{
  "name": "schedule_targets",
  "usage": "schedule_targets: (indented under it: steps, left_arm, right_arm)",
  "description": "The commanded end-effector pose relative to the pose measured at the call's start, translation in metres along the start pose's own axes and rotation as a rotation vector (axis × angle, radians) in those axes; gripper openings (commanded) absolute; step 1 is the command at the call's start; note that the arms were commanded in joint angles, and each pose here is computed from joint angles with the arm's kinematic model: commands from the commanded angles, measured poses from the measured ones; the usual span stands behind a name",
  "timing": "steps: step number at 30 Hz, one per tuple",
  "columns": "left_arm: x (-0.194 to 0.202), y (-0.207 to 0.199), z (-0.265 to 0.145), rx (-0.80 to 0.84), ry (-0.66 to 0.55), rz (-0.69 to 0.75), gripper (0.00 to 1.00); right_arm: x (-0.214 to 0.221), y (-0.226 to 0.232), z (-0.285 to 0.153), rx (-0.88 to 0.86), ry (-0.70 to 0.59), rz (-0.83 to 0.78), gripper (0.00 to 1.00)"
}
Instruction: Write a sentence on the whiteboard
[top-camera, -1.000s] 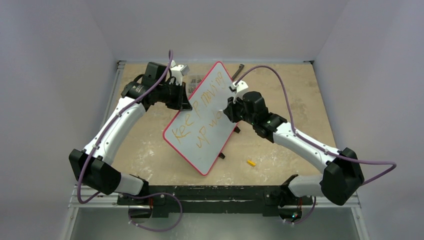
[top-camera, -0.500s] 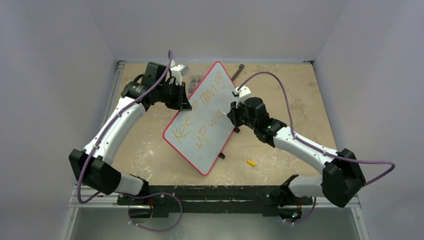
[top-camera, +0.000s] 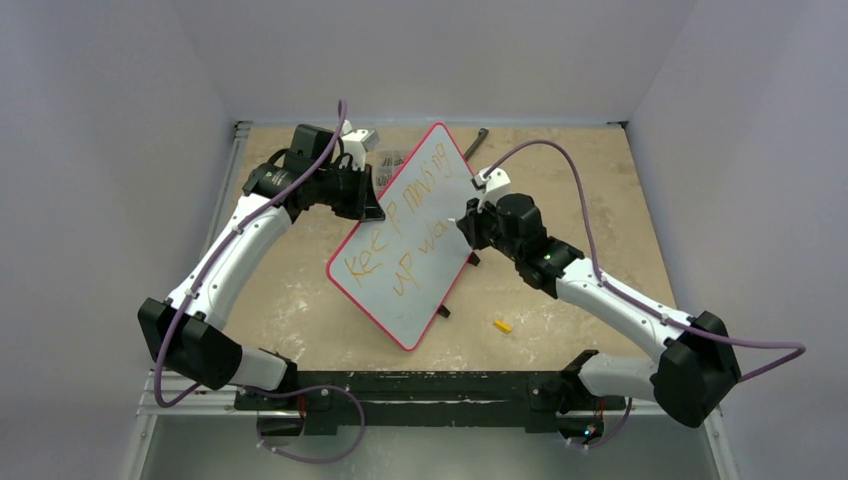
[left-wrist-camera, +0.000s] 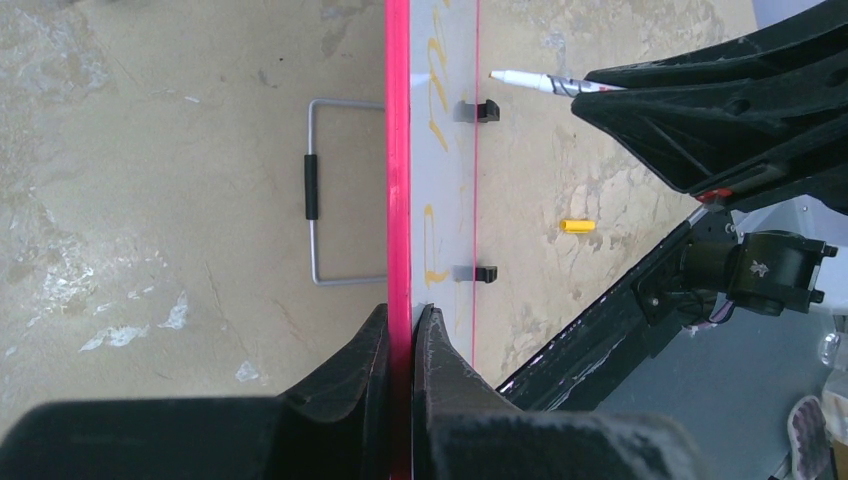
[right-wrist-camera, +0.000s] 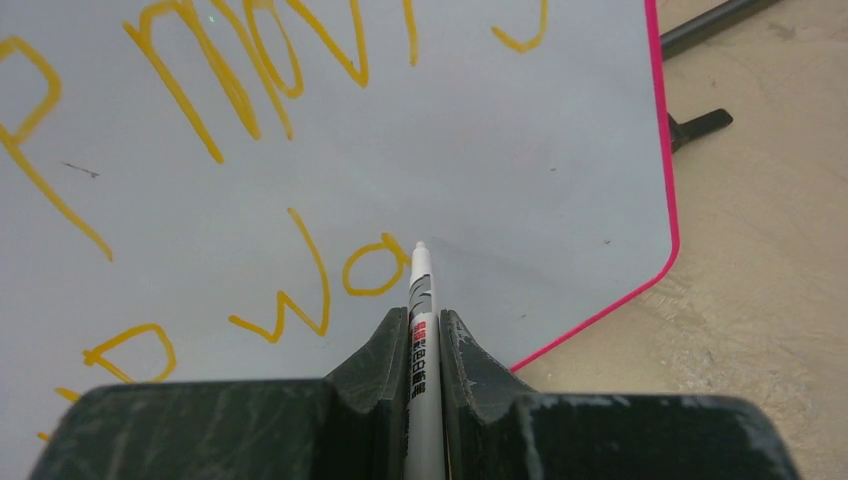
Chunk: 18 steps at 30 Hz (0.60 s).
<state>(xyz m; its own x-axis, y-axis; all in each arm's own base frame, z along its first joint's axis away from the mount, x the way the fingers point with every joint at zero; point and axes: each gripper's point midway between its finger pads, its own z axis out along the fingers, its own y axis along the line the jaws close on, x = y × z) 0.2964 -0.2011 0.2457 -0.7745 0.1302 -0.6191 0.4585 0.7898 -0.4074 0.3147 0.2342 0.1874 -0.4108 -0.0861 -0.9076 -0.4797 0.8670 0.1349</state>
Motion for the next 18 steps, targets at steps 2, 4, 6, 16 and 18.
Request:
schedule_targets:
  steps: [2,4,6,16,18]
  left_arm:
    - [-0.004,0.025,-0.002,-0.125,-0.022,0.109,0.00]
    - [-0.004,0.025,-0.001,-0.124,-0.020,0.110,0.00]
    - [-0.004,0.025,-0.001,-0.125,-0.020,0.109,0.00]
    - [-0.004,0.025,-0.002,-0.126,-0.020,0.109,0.00]
    - [-0.004,0.026,-0.001,-0.127,-0.019,0.110,0.00]
  right_arm:
    - [-0.055,0.001,-0.007,0.022,-0.149,0.017,0.00]
    - [-0.058,0.001,-0.003,0.023,-0.150,0.014,0.00]
    - [-0.059,0.003,0.002,0.017,-0.148,0.016,0.00]
    - [-0.058,0.008,0.020,-0.003,-0.137,0.020,0.00]
    - [-0.052,0.006,0.022,-0.001,-0.129,0.022,0.00]
